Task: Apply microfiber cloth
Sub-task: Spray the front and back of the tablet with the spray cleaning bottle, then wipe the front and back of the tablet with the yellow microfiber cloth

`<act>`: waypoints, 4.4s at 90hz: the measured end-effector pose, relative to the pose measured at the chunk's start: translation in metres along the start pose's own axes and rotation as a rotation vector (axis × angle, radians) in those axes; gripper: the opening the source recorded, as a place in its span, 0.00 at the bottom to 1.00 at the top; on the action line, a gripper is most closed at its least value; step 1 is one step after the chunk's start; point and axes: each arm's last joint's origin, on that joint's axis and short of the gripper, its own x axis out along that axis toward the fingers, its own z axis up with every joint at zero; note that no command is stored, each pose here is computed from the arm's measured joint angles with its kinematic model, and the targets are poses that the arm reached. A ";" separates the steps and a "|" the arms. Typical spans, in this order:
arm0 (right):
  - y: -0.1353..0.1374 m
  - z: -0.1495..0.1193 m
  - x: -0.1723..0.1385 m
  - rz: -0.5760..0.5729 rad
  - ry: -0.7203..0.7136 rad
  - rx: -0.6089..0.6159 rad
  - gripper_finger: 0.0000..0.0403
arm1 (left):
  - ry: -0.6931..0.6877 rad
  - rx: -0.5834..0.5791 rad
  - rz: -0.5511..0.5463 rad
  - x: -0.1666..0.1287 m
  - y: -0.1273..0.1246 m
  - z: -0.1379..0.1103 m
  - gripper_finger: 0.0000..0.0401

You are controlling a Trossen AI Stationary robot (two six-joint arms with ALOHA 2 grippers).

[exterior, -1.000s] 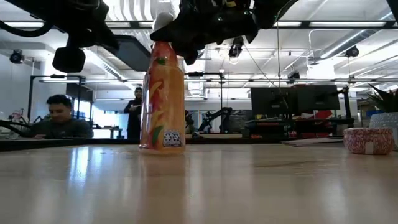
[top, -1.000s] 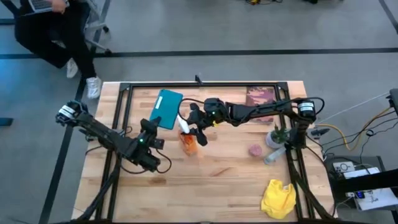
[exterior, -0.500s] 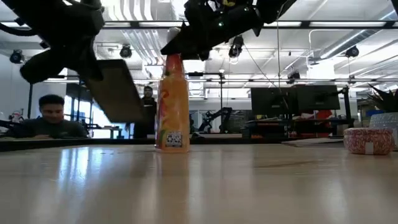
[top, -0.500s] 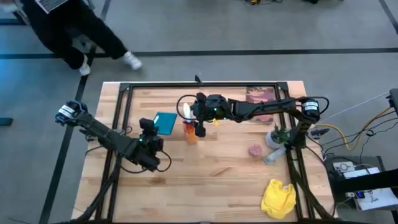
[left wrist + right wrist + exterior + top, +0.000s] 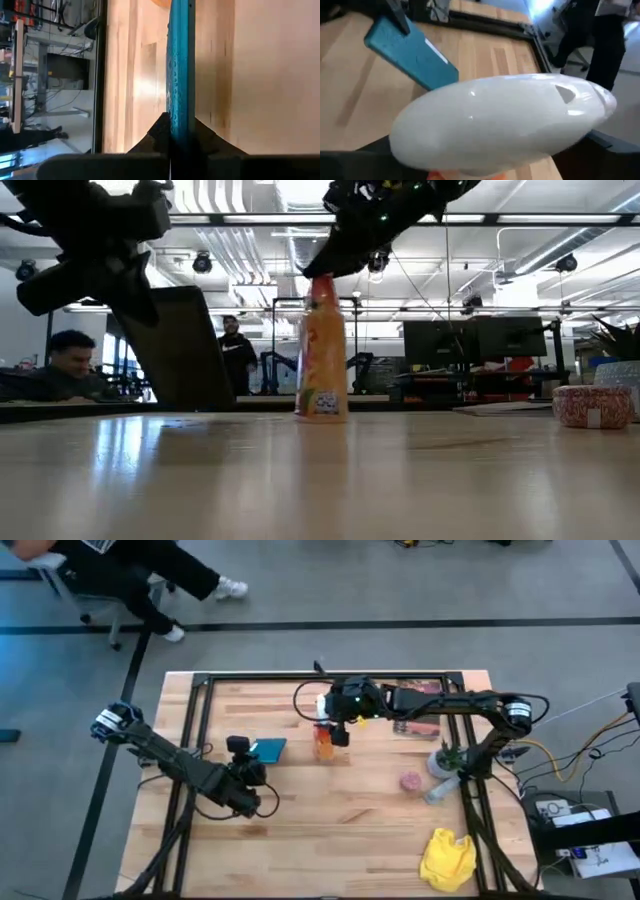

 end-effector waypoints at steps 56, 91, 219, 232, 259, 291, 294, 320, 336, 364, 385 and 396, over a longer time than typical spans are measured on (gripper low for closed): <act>0.018 0.001 -0.068 0.080 0.154 0.107 0.85 | -0.042 -0.067 -0.070 0.000 -0.006 0.010 0.02; 0.097 -0.009 -0.061 0.184 0.202 0.167 0.85 | -0.025 -0.101 -0.137 -0.001 -0.007 0.010 0.02; 0.111 -0.107 0.029 -0.219 0.256 0.262 0.85 | -0.037 -0.153 -0.146 -0.001 -0.009 0.012 0.02; 0.137 -0.092 -0.007 -0.005 0.277 0.297 0.85 | -0.042 -0.141 -0.141 -0.001 -0.008 0.013 0.02; 0.182 -0.081 -0.059 0.338 0.392 0.569 0.85 | -0.054 -0.200 -0.134 -0.001 -0.008 0.014 0.02; 0.241 -0.096 -0.094 0.509 0.810 0.907 0.85 | -0.077 -0.323 -0.116 -0.002 -0.008 0.016 0.02; 0.244 -0.099 -0.098 0.497 0.870 0.930 0.85 | -0.081 -0.332 -0.116 -0.002 -0.008 0.017 0.02; 0.262 -0.130 -0.134 0.255 1.297 0.975 0.85 | -0.084 -0.354 -0.111 -0.001 -0.009 0.017 0.02; 0.274 -0.137 -0.151 0.212 1.386 0.970 0.85 | -0.084 -0.348 -0.110 -0.001 -0.009 0.017 0.02; 0.292 -0.154 -0.169 0.092 1.455 0.984 0.85 | -0.084 -0.346 -0.107 -0.001 -0.009 0.017 0.02; 0.309 -0.168 -0.152 0.089 1.484 0.913 0.85 | -0.086 -0.347 -0.108 -0.001 -0.009 0.018 0.02; 0.322 -0.173 -0.131 0.172 1.459 0.895 0.84 | -0.091 -0.352 -0.108 -0.001 -0.009 0.018 0.02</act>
